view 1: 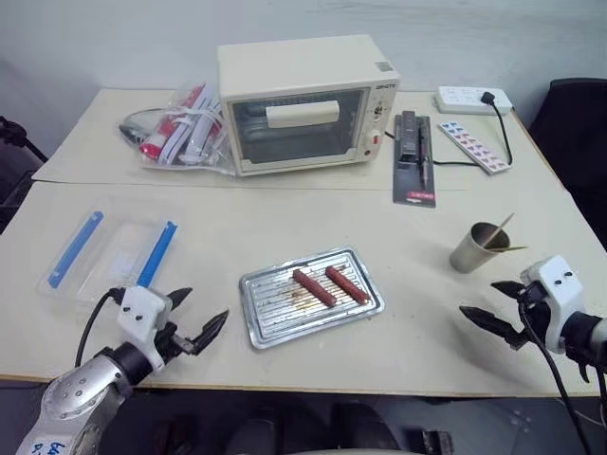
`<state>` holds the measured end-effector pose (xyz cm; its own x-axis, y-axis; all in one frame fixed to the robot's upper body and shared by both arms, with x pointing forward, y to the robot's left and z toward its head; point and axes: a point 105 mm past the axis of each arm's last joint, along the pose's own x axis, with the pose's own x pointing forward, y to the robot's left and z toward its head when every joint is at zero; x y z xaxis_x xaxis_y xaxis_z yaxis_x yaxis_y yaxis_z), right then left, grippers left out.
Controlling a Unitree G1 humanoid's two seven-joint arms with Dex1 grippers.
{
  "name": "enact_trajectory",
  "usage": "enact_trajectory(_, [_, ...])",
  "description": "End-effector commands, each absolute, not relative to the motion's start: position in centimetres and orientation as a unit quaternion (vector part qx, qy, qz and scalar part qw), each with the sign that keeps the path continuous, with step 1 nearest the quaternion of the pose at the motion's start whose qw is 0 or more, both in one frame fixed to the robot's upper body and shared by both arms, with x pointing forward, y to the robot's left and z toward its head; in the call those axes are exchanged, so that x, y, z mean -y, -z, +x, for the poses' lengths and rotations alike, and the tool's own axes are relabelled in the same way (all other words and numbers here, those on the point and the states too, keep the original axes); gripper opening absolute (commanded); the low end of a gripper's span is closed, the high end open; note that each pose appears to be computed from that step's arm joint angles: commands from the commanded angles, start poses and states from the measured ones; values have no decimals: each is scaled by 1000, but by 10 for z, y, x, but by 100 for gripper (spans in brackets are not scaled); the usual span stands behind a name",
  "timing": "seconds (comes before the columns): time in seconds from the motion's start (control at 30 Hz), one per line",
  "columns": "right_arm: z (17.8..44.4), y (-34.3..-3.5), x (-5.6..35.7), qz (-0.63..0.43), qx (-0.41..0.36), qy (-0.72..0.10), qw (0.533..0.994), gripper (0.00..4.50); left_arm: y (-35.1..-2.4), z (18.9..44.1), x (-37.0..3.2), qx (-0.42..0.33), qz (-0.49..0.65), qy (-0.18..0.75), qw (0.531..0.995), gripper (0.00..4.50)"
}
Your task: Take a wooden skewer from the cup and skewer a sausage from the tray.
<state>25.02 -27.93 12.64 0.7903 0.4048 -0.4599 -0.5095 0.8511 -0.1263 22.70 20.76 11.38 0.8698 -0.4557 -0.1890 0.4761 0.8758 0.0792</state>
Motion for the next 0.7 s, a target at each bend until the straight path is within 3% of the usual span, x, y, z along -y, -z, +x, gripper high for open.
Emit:
enact_trajectory(0.03, [253,-134,272,-128,-192,-253,939,447,-122,230,-209,-58,71,232,968,450])
enact_trajectory(0.7, [254,-125,265,-86,-177,-191,962,447,-124,245,-202,-46,58,235,969,450])
